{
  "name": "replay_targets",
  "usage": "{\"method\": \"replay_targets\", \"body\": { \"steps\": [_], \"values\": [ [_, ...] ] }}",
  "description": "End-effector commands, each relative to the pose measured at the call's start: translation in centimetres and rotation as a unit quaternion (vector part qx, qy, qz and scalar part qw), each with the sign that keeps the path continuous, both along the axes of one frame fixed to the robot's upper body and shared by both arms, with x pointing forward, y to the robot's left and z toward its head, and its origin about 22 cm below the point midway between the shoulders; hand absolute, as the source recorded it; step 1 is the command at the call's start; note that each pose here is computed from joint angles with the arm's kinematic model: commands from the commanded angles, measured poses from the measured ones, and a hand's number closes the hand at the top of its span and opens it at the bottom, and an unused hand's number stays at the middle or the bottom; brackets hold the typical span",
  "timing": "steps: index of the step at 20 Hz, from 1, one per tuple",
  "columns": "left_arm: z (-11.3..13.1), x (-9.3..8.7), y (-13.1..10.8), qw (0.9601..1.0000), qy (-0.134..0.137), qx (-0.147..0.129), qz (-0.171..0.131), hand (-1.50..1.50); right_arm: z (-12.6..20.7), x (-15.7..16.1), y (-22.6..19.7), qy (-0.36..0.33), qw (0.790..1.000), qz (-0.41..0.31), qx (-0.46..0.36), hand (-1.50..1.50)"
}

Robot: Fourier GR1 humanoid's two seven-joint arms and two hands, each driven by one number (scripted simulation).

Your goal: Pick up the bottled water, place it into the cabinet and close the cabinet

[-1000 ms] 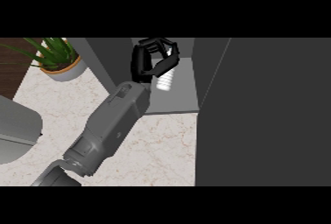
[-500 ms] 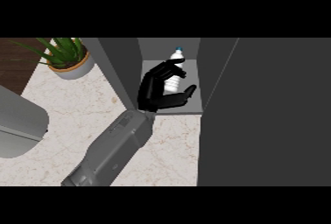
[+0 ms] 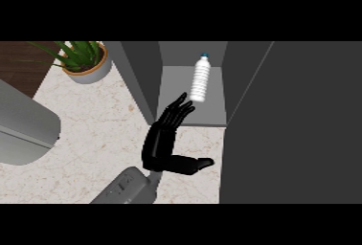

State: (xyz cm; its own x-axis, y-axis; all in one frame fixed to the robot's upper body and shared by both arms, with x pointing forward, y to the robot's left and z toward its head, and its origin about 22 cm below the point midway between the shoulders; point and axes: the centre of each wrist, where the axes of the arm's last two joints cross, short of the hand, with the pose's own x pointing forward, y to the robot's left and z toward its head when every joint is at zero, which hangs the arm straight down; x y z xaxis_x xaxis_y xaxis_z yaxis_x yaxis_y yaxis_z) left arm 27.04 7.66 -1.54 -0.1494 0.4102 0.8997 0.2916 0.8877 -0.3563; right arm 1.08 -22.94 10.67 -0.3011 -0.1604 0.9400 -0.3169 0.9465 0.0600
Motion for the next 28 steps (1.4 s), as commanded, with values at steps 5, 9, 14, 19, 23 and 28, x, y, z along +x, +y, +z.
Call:
{"method": "replay_targets", "body": {
  "steps": [5, 9, 14, 19, 23, 28],
  "values": [
    [-2.8, -9.7, 6.2, 0.9990, 0.024, -0.019, 0.033, -1.50, 3.6, -0.2, -0.2, -0.016, 0.995, 0.073, -0.069, 1.50],
    [-2.1, -10.5, 10.5, 0.9997, 0.004, -0.006, 0.024, -1.50, 3.5, 0.9, -0.5, -0.040, 0.976, 0.171, -0.125, 1.50],
    [-1.2, -11.9, 14.2, 0.9993, -0.015, 0.007, 0.033, -1.50, 5.0, 1.7, 0.0, -0.069, 0.952, 0.247, -0.166, 1.50],
    [-0.8, -14.1, 18.9, 0.9984, -0.029, 0.024, 0.042, -1.50, 5.4, 2.2, 1.2, -0.079, 0.949, 0.264, -0.151, 1.50],
    [0.2, -15.4, 22.0, 0.9985, -0.033, 0.023, 0.037, -1.50, 5.8, 2.0, 2.3, -0.052, 0.956, 0.265, -0.115, 1.50],
    [1.1, -16.6, 24.1, 0.9989, -0.039, 0.016, 0.022, -1.50, 4.6, 3.1, 3.7, -0.024, 0.952, 0.286, -0.109, 1.50]
  ]
}}
